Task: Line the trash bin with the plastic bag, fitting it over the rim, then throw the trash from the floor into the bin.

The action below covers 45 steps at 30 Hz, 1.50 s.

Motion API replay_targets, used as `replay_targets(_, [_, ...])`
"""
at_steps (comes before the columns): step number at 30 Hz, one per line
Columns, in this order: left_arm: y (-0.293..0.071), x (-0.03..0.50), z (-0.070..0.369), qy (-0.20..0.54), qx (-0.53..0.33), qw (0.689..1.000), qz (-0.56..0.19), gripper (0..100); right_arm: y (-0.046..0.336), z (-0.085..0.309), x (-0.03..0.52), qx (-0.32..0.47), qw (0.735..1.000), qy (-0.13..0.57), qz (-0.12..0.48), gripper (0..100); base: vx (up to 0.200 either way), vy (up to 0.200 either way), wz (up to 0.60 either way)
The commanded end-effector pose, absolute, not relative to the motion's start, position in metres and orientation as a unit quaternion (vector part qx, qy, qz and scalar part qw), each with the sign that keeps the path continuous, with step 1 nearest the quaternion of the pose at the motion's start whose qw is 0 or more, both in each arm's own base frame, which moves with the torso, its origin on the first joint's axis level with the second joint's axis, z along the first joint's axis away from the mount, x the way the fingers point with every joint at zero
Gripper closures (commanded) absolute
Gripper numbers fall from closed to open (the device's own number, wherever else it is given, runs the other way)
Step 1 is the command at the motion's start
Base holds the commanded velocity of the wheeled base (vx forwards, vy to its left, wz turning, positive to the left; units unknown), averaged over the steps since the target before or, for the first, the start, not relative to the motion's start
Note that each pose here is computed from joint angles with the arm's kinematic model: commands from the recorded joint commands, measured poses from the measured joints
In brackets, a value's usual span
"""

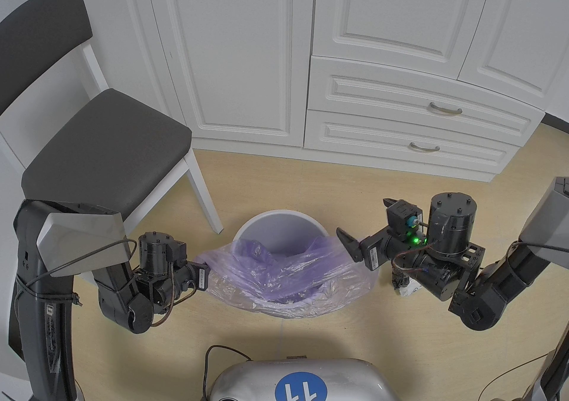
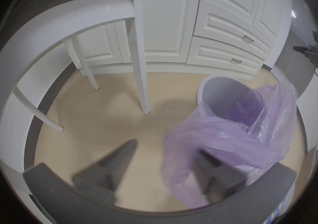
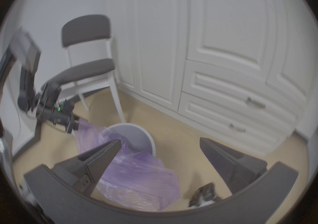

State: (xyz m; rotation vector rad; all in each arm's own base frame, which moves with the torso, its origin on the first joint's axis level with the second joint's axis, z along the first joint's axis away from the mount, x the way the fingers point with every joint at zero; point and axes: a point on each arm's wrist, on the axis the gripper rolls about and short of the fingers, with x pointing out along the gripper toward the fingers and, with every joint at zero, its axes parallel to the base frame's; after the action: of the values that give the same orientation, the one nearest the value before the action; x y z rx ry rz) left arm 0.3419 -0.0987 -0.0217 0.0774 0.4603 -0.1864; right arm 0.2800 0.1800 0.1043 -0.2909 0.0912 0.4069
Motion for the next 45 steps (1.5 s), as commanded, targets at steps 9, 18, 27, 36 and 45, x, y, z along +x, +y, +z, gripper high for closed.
replay_targets(9, [-0.106,0.326,-0.005,0.203,0.037,0.972,-0.112,0,0.261,0.062,0.228,-0.361,0.863,0.079,0.343,0,0.000,0.000,0.00])
replay_targets(18, [-0.107,0.328,-0.007,0.206,0.037,0.971,-0.112,0,0.287,0.013,0.234,-0.446,0.809,0.088,0.374,0,0.000,0.000,0.00])
replay_targets(27, [-0.106,0.328,-0.007,0.206,0.037,0.972,-0.111,0,0.301,-0.005,0.247,-0.449,0.806,0.096,0.374,0,0.000,0.000,0.00])
replay_targets(36, [-0.105,0.328,-0.008,0.207,0.037,0.971,-0.110,0,0.317,-0.015,0.265,-0.440,0.816,0.089,0.365,0,0.000,0.000,0.00])
replay_targets(45, [-0.105,0.328,-0.007,0.207,0.037,0.971,-0.111,0,0.331,-0.016,0.285,-0.423,0.834,0.100,0.340,0,0.000,0.000,0.00])
